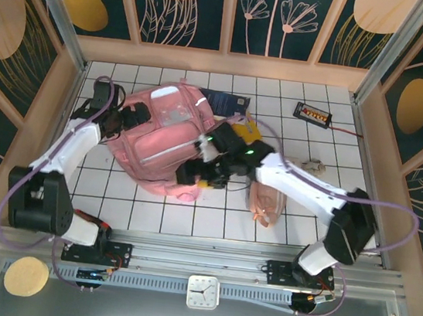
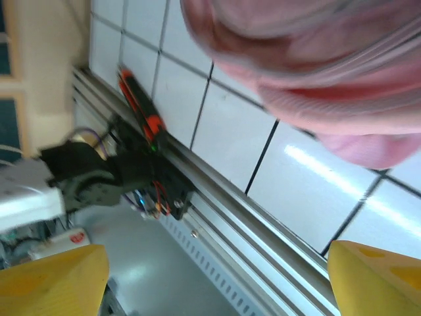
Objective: Pack books, pencil case, and school supplies into a backpack
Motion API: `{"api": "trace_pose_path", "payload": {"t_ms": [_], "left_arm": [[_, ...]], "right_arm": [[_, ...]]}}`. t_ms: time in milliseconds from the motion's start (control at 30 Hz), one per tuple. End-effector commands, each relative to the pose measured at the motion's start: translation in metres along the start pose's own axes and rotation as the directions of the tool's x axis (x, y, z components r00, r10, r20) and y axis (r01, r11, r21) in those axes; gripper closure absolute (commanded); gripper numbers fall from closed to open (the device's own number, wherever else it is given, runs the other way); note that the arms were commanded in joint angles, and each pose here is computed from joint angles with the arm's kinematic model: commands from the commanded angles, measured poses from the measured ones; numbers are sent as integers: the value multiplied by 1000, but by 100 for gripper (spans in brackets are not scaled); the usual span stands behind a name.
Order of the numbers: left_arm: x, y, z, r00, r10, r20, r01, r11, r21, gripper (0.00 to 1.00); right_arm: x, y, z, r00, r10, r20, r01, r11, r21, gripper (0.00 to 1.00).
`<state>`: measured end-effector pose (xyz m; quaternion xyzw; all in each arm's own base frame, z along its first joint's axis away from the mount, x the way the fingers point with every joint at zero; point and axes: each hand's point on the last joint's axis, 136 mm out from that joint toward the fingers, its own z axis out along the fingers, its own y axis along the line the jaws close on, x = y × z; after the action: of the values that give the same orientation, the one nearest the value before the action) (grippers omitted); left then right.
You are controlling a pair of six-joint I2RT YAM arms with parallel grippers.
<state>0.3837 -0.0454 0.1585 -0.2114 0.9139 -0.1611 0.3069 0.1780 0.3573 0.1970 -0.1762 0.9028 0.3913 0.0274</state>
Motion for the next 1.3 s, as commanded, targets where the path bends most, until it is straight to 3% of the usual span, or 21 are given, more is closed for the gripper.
{"api": "trace_pose_path", "payload": {"t_ms": [0, 67, 167, 267, 400, 500, 567, 600, 667, 733, 767, 900, 933, 1033, 1067, 1133, 1267], "left_arm": [[29, -28, -27, 972, 234, 6, -234, 971, 53, 1], [59, -59, -40, 920, 392, 2, -391, 915, 102, 1], [108, -86, -41, 842, 537, -50, -526, 838, 144, 1], [154, -105, -29, 764, 635, -113, -609, 769, 196, 4], [197, -130, -12, 639, 753, -157, -717, 657, 233, 8], [212, -130, 8, 584, 788, -195, -755, 615, 226, 10], [214, -124, 18, 557, 803, -213, -778, 594, 207, 11], [215, -120, 21, 546, 808, -220, -788, 585, 193, 11], [216, -108, 25, 513, 823, -242, -814, 556, 166, 14], [220, -93, 28, 484, 831, -273, -834, 533, 146, 26], [224, -85, 30, 469, 835, -289, -841, 522, 141, 30], [241, -57, 37, 415, 842, -344, -861, 486, 151, 47], [242, -54, 38, 404, 845, -351, -866, 477, 151, 49], [237, -57, 34, 396, 855, -334, -874, 463, 149, 60], [234, -59, 31, 394, 860, -326, -877, 457, 146, 71], [227, -64, 24, 390, 866, -314, -882, 449, 142, 100], [207, -89, -5, 400, 890, -218, -882, 438, 173, 100]], "right_arm": [[-16, -33, -65, 985, 94, 148, -97, 995, 16, 13], [-40, -69, -90, 947, 186, 263, -198, 980, 18, 14], [-78, -115, -116, 875, 256, 410, -288, 958, 16, 15], [-114, -140, -127, 835, 273, 477, -303, 953, -15, 16], [-149, -160, -121, 838, 217, 500, -257, 966, 11, 17], [-167, -171, -102, 873, 86, 481, -137, 988, 71, 17], [-173, -177, -88, 868, -108, 485, 23, 984, 177, 18], [-172, -173, -83, 842, -224, 490, 131, 967, 218, 19], [-166, -158, -80, 723, -467, 509, 373, 884, 281, 18], [-163, -152, -79, 627, -581, 520, 511, 810, 289, 19], [-167, -155, -77, 608, -608, 511, 543, 788, 291, 24], [-172, -168, -49, 634, -649, 420, 622, 751, 221, 45], [-170, -168, -42, 645, -650, 402, 636, 748, 191, 46], [-161, -166, -32, 616, -693, 375, 678, 708, 195, 37], [-156, -165, -30, 596, -709, 377, 694, 691, 204, 31], [-143, -158, -28, 561, -735, 381, 737, 653, 175, 28], [-128, -151, -11, 495, -805, 326, 808, 565, 169, 27]]}}
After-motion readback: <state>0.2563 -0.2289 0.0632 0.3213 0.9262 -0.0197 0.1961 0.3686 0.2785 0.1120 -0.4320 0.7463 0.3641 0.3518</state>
